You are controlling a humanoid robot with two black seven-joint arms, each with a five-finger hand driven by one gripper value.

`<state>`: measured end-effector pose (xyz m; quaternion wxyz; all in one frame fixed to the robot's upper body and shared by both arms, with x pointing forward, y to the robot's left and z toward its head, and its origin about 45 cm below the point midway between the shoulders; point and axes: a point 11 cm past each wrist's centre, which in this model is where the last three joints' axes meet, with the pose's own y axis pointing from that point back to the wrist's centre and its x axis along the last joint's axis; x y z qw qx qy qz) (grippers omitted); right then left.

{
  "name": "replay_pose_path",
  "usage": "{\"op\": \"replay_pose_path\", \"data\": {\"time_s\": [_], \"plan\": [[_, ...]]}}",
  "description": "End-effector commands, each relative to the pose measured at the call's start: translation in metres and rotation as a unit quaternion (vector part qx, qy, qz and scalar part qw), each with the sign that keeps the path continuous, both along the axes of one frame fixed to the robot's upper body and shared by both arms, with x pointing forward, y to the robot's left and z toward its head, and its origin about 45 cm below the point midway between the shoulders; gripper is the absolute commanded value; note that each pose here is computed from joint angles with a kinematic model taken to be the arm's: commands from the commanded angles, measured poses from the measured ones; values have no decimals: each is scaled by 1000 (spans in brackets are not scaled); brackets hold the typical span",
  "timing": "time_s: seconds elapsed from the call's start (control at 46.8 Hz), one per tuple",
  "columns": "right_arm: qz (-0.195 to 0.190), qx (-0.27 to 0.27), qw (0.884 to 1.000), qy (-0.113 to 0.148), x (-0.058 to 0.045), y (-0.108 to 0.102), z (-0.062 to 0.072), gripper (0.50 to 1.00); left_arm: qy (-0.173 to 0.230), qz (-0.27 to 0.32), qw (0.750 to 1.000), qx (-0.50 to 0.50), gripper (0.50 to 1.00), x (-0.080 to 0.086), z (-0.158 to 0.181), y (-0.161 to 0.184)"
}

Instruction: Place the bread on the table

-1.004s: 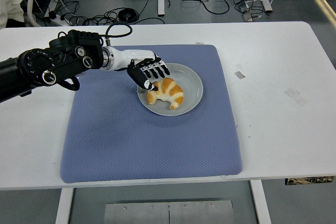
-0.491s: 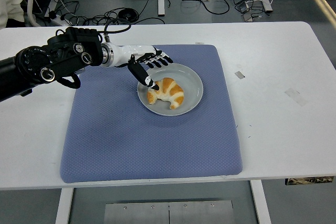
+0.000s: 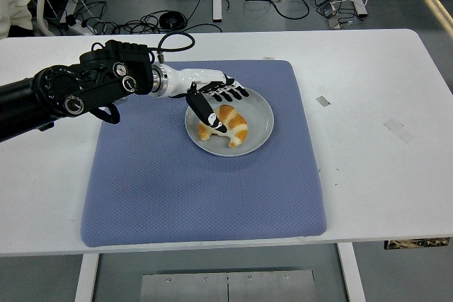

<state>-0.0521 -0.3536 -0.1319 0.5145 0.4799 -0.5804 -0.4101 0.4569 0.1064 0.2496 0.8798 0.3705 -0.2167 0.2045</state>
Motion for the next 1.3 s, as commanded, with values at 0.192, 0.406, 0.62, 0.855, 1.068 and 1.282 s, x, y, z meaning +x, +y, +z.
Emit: {"op": "replay_pose_path", "data": {"time_s": [0.192,0.406,0.62,0.855,1.068,1.282], "plan": [[0,0,1000,0,0,0,0,1000,-10,-7,1000,17,886,0,-1,3],[0,0,1000,0,0,0,0,1000,-9,-9,1000,17,886,0,-2,2],[0,0,1000,1,0,0,0,1000,-8,-12,1000,25,803,-2,-5,2],[0,0,1000,0,0,0,0,1000,-11,-12,1000,26,707,-1,-3,2],[0,0,1000,0,0,0,0,1000,-14,-12,999,27,604,1,-1,2],[0,0,1000,0,0,0,0,1000,-16,-22,999,40,554,-2,-4,2]]}}
